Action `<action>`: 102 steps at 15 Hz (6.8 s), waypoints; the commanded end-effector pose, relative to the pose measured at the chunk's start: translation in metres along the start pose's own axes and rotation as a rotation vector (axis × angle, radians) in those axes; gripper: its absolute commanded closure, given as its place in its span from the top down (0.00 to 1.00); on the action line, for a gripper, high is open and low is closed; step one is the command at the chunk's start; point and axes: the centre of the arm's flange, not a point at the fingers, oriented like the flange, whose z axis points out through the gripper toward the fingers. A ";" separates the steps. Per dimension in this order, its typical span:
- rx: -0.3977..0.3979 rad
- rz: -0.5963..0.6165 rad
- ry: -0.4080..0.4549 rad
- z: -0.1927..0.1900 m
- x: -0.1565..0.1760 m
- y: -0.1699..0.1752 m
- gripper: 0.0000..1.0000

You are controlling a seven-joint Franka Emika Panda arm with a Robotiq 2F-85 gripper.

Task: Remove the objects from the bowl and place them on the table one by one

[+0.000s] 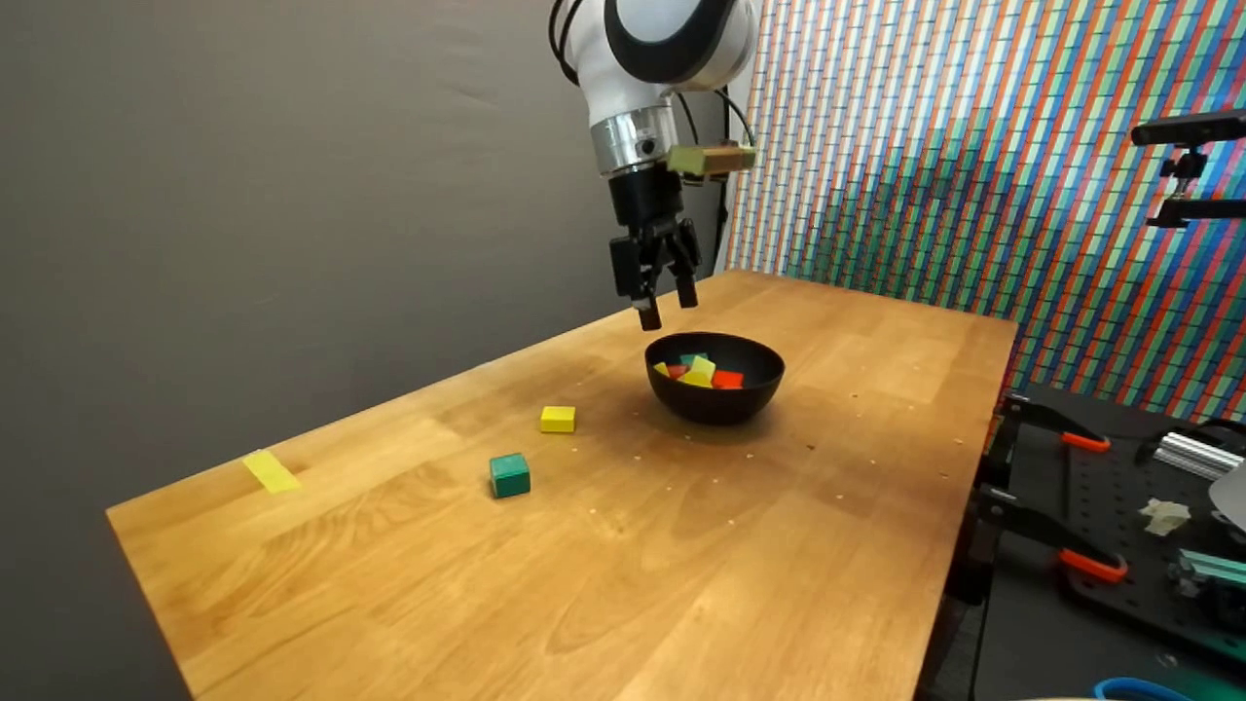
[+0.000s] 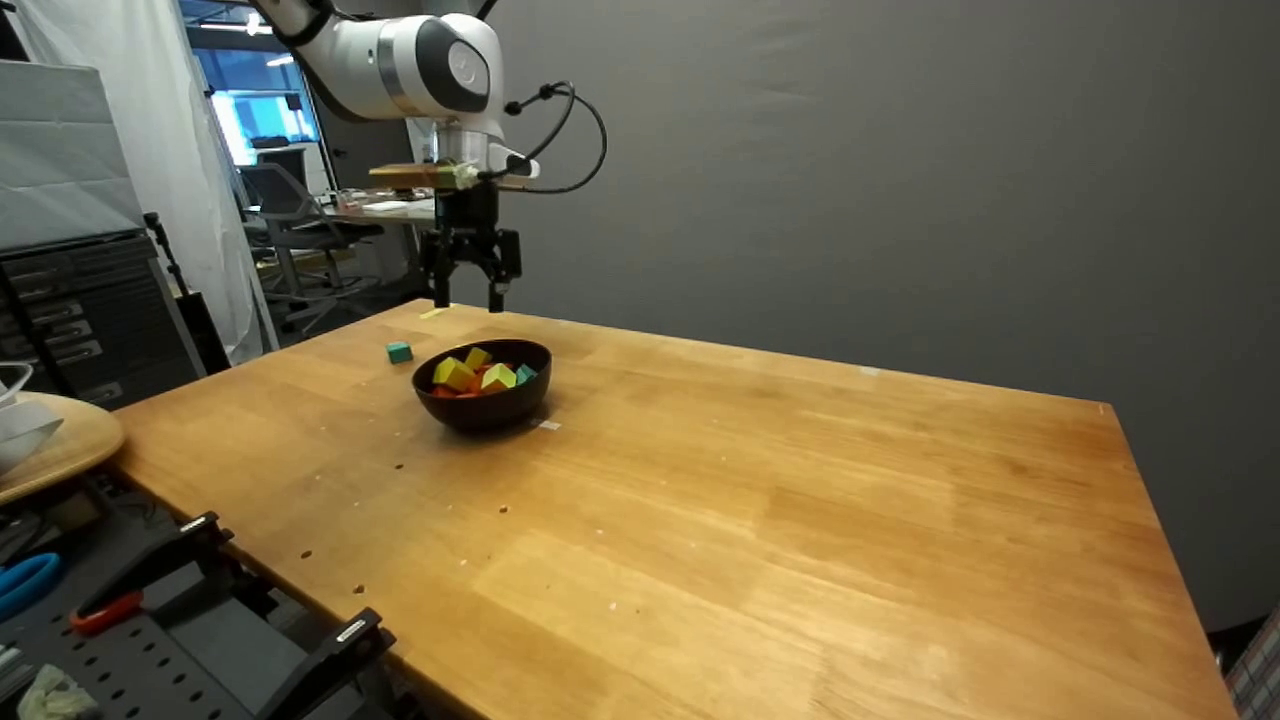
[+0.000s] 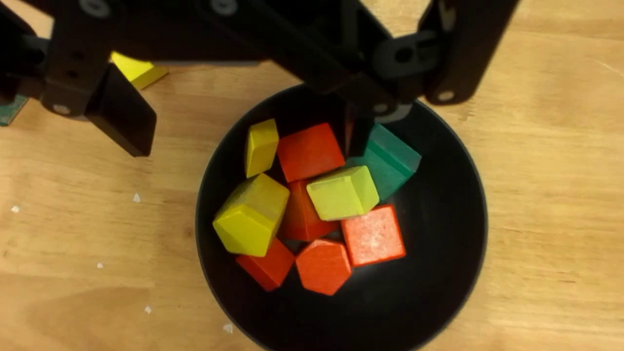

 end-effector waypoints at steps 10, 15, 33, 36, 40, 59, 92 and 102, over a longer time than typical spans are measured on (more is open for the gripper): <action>0.099 0.100 0.102 0.052 -0.019 0.016 1.00; 0.146 0.131 0.066 0.079 -0.020 0.020 1.00; 0.318 0.342 0.241 0.090 -0.087 0.068 1.00; 0.335 0.348 0.243 0.098 -0.091 0.074 1.00; 0.324 0.301 0.205 0.099 -0.073 0.066 1.00; 0.121 0.109 -0.044 0.095 -0.004 0.005 0.28; 0.171 0.621 0.235 0.047 -0.135 0.152 0.61; 0.171 0.549 0.297 0.028 -0.041 0.067 1.00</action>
